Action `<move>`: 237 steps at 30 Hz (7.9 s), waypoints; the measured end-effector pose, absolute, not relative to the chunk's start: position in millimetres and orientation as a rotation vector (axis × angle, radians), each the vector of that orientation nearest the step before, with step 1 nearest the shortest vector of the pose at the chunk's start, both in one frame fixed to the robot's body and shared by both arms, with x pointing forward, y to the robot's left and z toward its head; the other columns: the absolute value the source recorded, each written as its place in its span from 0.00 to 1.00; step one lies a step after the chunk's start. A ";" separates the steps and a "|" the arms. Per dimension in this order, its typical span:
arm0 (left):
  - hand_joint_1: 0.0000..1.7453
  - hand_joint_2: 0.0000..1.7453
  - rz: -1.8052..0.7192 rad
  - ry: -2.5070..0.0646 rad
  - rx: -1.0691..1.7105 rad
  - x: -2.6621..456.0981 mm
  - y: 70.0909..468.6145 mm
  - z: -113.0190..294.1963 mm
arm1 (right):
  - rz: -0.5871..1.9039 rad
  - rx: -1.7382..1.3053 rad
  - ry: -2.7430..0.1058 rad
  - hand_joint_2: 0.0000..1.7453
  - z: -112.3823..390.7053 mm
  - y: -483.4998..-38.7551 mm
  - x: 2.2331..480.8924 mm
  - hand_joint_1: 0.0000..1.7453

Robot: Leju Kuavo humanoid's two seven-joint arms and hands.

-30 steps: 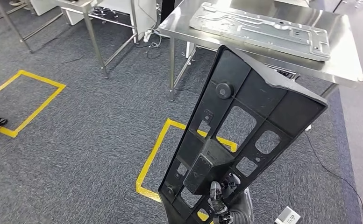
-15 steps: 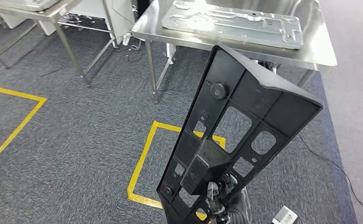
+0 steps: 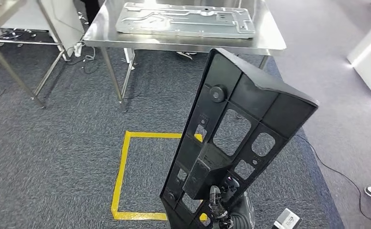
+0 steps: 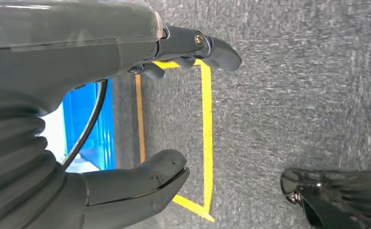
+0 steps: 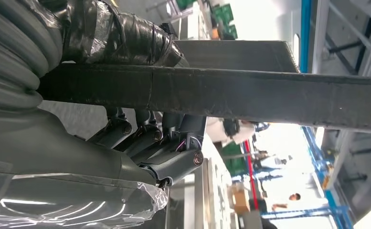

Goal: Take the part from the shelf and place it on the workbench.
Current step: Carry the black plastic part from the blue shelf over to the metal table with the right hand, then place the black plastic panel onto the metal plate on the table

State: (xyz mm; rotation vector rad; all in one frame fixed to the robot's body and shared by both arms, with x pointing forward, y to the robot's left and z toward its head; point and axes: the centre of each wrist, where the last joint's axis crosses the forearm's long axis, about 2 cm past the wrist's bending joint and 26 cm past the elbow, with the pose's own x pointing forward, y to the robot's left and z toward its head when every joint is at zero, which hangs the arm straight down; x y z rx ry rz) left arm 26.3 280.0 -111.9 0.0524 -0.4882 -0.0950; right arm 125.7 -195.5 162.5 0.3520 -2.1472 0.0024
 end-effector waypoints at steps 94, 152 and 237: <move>0.00 1.00 0.006 -0.349 0.103 8.2 275.3 -111.2 | 0.718 -1.063 -1.886 1.00 144.5 -212.0 112.7 1.00; 0.00 1.00 -0.073 -0.384 0.091 20.8 297.8 -112.3 | 1.003 -1.526 -1.671 1.00 172.3 -291.5 217.0 1.00; 0.00 0.00 -0.080 -0.398 0.082 31.5 308.4 -111.6 | 1.204 -1.470 -2.080 0.00 216.8 -220.2 283.2 0.00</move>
